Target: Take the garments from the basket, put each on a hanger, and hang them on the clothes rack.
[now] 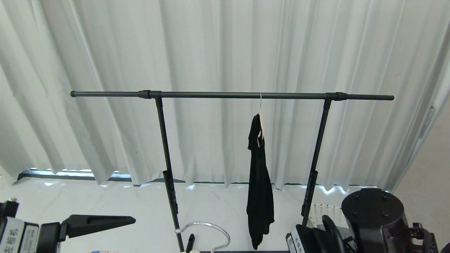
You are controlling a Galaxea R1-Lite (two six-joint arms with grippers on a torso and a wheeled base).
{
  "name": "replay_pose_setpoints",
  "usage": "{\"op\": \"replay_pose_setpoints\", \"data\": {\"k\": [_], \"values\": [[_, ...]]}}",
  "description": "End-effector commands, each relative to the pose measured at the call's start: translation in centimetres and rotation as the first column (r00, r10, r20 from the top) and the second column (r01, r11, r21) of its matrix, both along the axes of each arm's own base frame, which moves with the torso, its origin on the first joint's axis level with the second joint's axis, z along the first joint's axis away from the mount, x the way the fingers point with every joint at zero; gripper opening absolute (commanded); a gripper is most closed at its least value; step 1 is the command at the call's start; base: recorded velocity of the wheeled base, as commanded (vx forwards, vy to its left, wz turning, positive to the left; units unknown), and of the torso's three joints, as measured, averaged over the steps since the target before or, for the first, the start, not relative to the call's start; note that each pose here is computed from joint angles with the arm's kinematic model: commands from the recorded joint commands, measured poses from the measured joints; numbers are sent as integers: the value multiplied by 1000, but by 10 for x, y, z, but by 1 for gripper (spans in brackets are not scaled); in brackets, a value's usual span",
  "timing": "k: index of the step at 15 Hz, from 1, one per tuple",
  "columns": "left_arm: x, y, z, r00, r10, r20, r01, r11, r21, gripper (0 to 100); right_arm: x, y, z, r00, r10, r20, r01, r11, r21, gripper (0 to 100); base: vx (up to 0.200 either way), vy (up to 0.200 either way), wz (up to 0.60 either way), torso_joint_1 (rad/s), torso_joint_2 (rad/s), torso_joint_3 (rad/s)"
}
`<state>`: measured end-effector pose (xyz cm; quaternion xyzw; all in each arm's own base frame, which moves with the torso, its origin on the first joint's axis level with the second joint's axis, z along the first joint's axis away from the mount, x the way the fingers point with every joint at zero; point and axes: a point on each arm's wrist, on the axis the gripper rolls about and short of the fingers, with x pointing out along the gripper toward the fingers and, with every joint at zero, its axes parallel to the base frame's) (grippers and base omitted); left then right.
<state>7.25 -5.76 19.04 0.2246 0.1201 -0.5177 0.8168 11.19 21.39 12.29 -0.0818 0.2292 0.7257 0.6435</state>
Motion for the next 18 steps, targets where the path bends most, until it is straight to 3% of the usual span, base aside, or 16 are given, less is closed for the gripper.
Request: {"op": "replay_pose_setpoints", "data": {"k": [1, 3, 5, 8, 13, 14, 18], "values": [[0, -2, -13, 997, -60, -43, 61, 998, 23, 100, -9, -11, 13, 1000, 12, 5, -12, 1000, 10, 0, 0, 0, 0, 0, 0, 0], [-2, -4, -22, 991, -116, -67, 118, 992, 35, 100, -13, -18, 18, 1000, 12, -2, -12, 1000, -2, 0, 0, 0, 0, 0, 0, 0], [11, -12, -30, 985, -112, -132, 122, 990, 71, 100, -22, -24, 24, 1000, 31, 2, -31, 1000, 1, 0, 0, 0, 0, 0, 0, 0], [39, -32, -32, 984, -122, -127, 131, 989, 64, 100, -23, -22, 28, 999, 44, 9, -44, 999, 10, 0, 0, 0, 0, 0, 0, 0], [46, -40, -33, 974, -182, -132, 187, 982, 30, 100, -22, -17, 32, 999, 47, 16, -47, 999, 22, 0, 0, 0, 0, 0, 0, 0], [46, -40, -33, 975, -182, -130, 187, 982, 29, 0, -22, -17, 32, 999, 47, 17, -47, 999, 23, 0, 0, 0, 0, 0, 0, 0], [46, -39, -33, 974, -181, -133, 187, 982, 29, 0, -22, -17, 32, 999, 45, 17, -45, 999, 24, 0, 0, 0, 0, 0, 0, 0]]}}
